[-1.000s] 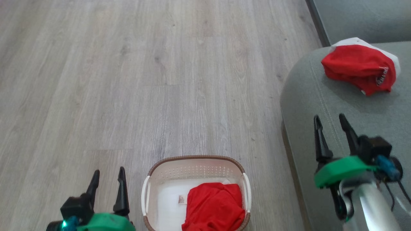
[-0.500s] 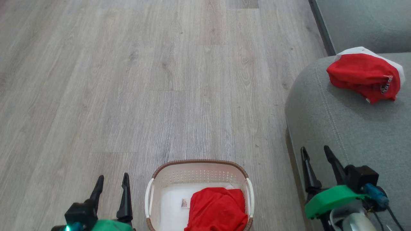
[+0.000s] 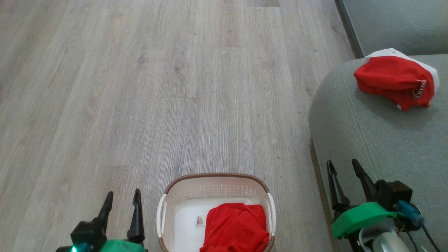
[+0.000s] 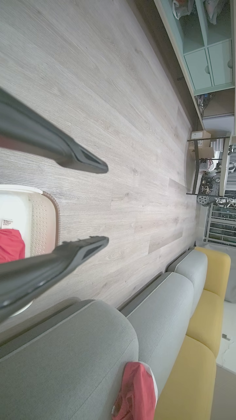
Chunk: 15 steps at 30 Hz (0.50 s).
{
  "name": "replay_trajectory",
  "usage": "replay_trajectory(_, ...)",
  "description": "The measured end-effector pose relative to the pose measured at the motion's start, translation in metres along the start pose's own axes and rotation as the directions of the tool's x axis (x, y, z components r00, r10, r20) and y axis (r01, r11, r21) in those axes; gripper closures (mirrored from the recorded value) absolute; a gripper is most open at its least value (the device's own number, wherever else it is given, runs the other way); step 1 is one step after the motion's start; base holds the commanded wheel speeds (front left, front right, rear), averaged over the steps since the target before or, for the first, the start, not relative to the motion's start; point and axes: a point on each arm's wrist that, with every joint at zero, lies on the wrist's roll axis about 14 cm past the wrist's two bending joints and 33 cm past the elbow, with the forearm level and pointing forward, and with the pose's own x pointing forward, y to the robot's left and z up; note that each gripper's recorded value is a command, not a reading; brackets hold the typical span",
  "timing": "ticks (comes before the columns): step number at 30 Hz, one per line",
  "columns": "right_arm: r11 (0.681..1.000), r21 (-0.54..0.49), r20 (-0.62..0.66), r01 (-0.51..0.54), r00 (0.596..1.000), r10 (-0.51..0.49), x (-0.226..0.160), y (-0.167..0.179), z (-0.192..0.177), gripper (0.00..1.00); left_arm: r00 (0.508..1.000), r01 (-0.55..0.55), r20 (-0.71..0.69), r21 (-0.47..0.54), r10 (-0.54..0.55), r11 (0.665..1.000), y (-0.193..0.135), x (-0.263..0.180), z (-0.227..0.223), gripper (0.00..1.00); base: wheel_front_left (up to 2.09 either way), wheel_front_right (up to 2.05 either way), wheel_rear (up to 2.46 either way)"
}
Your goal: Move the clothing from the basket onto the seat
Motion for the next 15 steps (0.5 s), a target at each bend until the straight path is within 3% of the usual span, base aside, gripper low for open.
replay_trajectory(15, 1.0, 0.006, -0.012, 0.011, 1.0, -0.011, 0.0013, -0.0035, -0.004, 0.0, 1.0, 0.006, -0.027, 0.007, -0.006, 1.0, -0.0001, 0.0023, -0.0083, 0.0, 0.0, 0.0, 0.0)
